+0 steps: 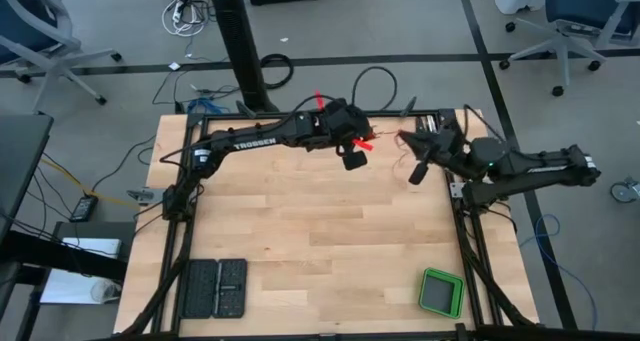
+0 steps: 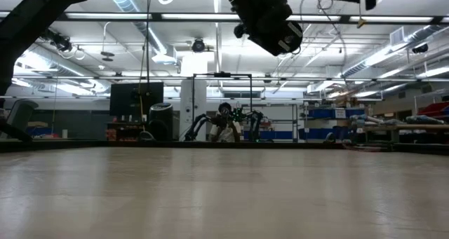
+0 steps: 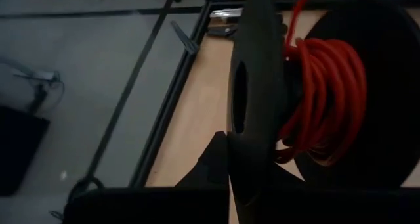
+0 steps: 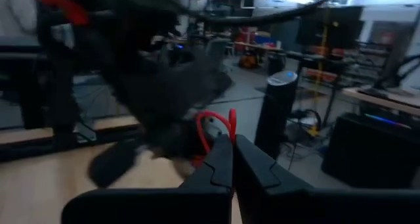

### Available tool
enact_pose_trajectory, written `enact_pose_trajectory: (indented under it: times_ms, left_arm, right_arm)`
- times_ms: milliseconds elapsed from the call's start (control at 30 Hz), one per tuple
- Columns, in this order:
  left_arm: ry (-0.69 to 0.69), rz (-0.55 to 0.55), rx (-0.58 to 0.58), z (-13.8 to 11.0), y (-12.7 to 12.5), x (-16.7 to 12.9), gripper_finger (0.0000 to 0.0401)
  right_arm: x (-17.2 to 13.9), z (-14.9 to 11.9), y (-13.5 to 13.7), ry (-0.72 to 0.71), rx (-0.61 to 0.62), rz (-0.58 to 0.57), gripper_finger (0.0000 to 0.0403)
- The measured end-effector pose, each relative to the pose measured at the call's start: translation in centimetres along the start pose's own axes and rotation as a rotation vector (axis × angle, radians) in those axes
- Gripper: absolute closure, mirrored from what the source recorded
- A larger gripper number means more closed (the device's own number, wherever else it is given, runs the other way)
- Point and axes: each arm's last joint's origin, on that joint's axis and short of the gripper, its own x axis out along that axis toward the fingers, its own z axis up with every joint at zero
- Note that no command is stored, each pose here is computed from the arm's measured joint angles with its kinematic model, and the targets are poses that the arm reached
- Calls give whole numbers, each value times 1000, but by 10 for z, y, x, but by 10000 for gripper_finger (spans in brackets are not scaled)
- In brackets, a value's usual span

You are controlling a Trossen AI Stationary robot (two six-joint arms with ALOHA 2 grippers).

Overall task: Coil cords
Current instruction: Coil the red wire cable onto the black spool

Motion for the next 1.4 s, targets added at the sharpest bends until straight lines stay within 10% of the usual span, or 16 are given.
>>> enact_pose_trajectory:
  times_ms: [833,1400]
  left_arm:
    - [-324,-631,-330,31,9,-3,398]
    - [-426,-691,-300,39,8,-8,398]
  right_arm:
    - [35,-3,47,-98,-90,96,403]
    - [17,-21,54,86,-212,154,357]
